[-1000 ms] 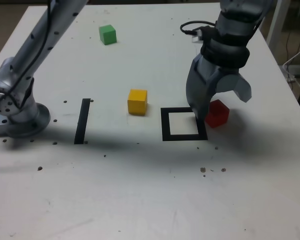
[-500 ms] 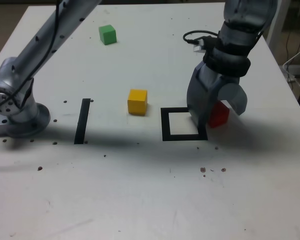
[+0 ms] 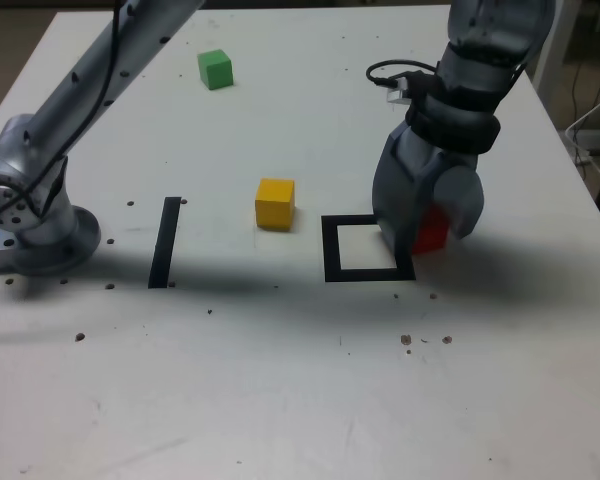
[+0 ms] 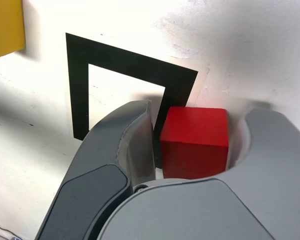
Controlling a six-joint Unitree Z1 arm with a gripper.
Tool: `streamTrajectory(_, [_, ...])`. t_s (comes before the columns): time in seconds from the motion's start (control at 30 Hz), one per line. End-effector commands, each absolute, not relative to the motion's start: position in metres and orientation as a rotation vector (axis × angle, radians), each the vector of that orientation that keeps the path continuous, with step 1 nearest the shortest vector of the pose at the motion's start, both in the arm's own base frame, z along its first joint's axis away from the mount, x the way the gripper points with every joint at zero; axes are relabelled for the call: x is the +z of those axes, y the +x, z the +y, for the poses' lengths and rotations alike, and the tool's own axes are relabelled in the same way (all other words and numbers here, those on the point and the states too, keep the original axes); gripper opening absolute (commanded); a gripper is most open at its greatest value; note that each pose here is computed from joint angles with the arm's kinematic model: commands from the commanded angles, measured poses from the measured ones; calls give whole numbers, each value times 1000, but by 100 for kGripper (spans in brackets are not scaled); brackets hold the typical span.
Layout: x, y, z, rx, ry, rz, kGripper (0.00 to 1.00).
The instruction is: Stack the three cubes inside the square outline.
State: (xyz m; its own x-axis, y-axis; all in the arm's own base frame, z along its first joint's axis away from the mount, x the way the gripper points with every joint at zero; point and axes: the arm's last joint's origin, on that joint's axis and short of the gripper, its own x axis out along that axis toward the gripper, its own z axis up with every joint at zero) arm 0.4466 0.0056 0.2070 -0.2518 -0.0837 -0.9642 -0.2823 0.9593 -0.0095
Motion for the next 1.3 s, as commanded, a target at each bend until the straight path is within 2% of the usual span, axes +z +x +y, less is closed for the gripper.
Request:
streamTrajectory(0.0, [207,447,6,189,-269,1828,30])
streamTrajectory(0.3, [217,440,5,194,-234,1822,30])
streamTrajectory(0.6, [239,419,1,160,-152,1808,30])
streamTrajectory(0.77, [248,403,-2,123,-98,1820,30])
streamTrajectory(1.07, [255,381,-12,33,-39,1828,30])
streamTrajectory(1.27, [251,371,-16,-18,-14,1821,30])
